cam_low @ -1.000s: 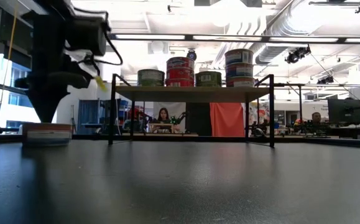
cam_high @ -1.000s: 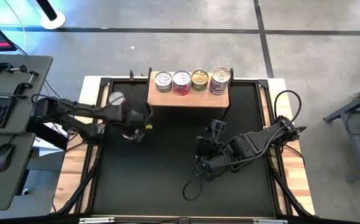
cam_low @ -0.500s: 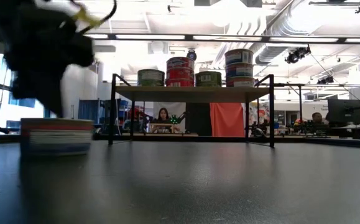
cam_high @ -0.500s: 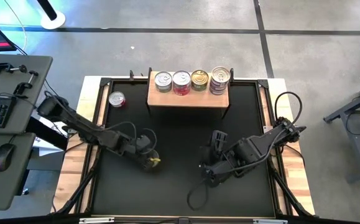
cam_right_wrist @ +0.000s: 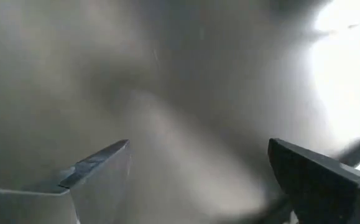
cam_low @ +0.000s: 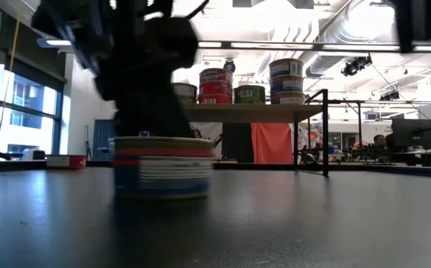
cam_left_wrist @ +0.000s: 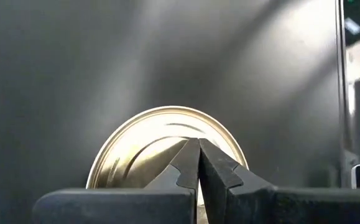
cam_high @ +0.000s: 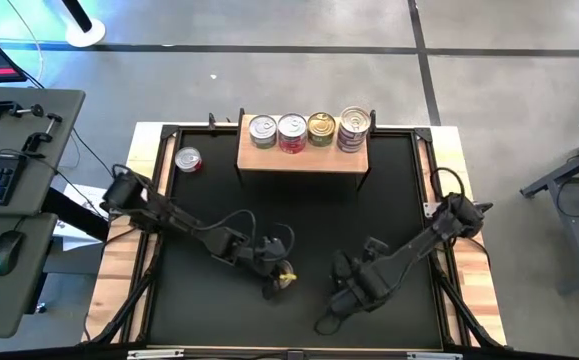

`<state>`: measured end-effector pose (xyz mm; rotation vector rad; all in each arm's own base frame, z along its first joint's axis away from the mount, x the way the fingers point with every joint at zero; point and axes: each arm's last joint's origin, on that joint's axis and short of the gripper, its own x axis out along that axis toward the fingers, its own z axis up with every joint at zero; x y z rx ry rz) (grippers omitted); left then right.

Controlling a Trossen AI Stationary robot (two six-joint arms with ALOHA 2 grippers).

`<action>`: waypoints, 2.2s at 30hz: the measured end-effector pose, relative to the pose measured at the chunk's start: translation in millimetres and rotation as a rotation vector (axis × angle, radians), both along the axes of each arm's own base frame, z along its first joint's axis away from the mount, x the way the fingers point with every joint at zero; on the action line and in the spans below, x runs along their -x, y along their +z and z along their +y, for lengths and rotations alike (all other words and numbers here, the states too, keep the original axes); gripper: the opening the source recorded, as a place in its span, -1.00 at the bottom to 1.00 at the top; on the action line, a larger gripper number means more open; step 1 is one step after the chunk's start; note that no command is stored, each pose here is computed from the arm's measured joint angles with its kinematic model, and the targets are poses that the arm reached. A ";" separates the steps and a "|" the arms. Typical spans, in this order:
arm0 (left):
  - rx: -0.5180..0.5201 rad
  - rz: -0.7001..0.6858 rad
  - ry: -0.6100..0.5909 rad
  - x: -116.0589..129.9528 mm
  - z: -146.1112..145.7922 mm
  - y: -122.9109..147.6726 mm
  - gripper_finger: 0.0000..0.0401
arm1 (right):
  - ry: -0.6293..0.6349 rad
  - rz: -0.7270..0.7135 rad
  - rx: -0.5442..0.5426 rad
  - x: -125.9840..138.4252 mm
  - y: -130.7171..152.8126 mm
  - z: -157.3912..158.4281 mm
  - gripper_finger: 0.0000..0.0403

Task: Stack canned seafood by type on shelf
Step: Stack the blue tuna can on top of the other blue tuna cans

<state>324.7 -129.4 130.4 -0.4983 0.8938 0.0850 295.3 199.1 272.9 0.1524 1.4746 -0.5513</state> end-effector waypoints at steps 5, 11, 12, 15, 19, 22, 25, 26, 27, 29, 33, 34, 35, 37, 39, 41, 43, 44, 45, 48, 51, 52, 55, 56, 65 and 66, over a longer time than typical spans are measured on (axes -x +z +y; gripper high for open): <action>-0.139 -0.074 -0.121 -24.9 1.4 20.5 -1.00 | -0.078 -0.086 -0.081 17.4 -20.1 15.3 0.83; -0.321 -0.076 -0.307 -19.6 3.8 64.2 -1.00 | -0.189 -0.555 -0.552 14.9 -39.8 22.8 0.83; -0.351 -0.052 -0.342 -13.3 3.1 67.4 -1.00 | -0.192 -0.637 -0.632 13.2 -47.0 21.3 0.83; -0.437 0.003 -0.401 7.4 -1.2 81.5 -1.00 | -0.265 -0.758 -0.760 14.4 -78.8 8.1 0.83; -0.496 0.058 -0.355 38.2 -9.8 96.7 -1.00 | -0.458 -0.879 -0.762 17.2 -108.8 -16.3 0.83; -0.489 0.012 -0.250 60.4 -18.8 95.0 -1.00 | -0.514 -1.068 -0.732 14.8 -108.8 -23.9 0.83; -0.395 -0.088 -0.159 76.8 -28.6 83.0 -1.00 | -0.582 -1.275 -0.690 10.4 -97.8 -26.4 0.83; -0.356 -0.113 -0.142 81.0 -31.8 75.7 -1.00 | -0.587 -1.326 -0.673 9.3 -94.1 -26.8 0.83; -0.318 -0.138 -0.128 84.2 -34.5 68.9 -1.00 | -0.561 -1.355 -0.657 7.8 -90.3 -26.3 0.83; -0.241 -0.212 -0.103 86.2 -39.2 60.6 -1.00 | -0.470 -1.369 -0.626 4.2 -84.0 -24.6 0.83; -0.189 -0.309 -0.091 81.8 -41.3 56.3 -1.00 | -0.326 -1.337 -0.614 -7.7 -73.0 -27.2 0.83; -0.202 -0.318 -0.099 80.2 -40.2 57.0 -1.00 | -0.291 -1.324 -0.612 -11.7 -70.6 -30.0 0.83; -0.219 -0.326 -0.107 78.8 -38.5 57.9 -1.00 | -0.249 -1.315 -0.611 -15.7 -67.4 -32.2 0.83; -0.255 -0.346 -0.126 75.4 -35.5 60.1 -1.00 | -0.144 -1.317 -0.613 -24.1 -57.8 -35.8 0.83; -0.302 -0.341 -0.150 73.6 -31.8 59.3 -1.00 | -0.040 -1.314 -0.633 -32.1 -47.2 -38.4 0.83; -0.334 -0.336 -0.161 71.4 -27.8 58.8 -1.00 | 0.041 -1.255 -0.620 -38.5 -40.6 -40.8 0.83; -0.355 -0.326 -0.159 69.0 -23.0 58.1 -1.00 | 0.060 -1.121 -0.549 -41.3 -39.2 -43.6 0.78; -0.357 -0.324 -0.150 67.7 -20.6 58.1 -1.00 | 0.061 -1.028 -0.501 -40.5 -41.3 -45.8 0.72; -0.359 -0.322 -0.141 66.4 -18.3 58.1 -1.00 | 0.055 -0.937 -0.453 -39.6 -45.0 -47.6 0.65; -0.364 -0.316 -0.121 63.3 -12.4 57.9 -1.00 | 0.031 -0.720 -0.340 -31.8 -62.1 -51.3 0.26; -0.372 -0.304 -0.103 60.5 -6.5 56.8 -1.00 | 0.021 -0.645 -0.339 -28.6 -78.1 -50.7 -0.35; -0.375 -0.300 -0.096 58.9 -4.7 55.6 -1.00 | 0.014 -0.625 -0.339 -27.5 -85.2 -50.4 -0.59; -0.399 -0.284 -0.115 55.8 -3.2 50.0 -1.00 | 0.005 -0.577 -0.332 -29.6 -106.5 -49.0 -0.90; -0.400 -0.281 -0.118 54.5 -3.3 47.7 -1.00 | -0.008 -0.567 -0.329 -30.7 -111.7 -48.9 -0.89; -0.389 -0.199 -0.236 47.3 -15.9 10.6 -1.00 | -0.074 -0.670 -0.364 -55.5 -136.5 -53.1 -0.98; -0.392 -0.202 -0.229 46.4 -15.8 9.7 -1.00 | -0.080 -0.664 -0.358 -55.8 -138.1 -54.4 -0.99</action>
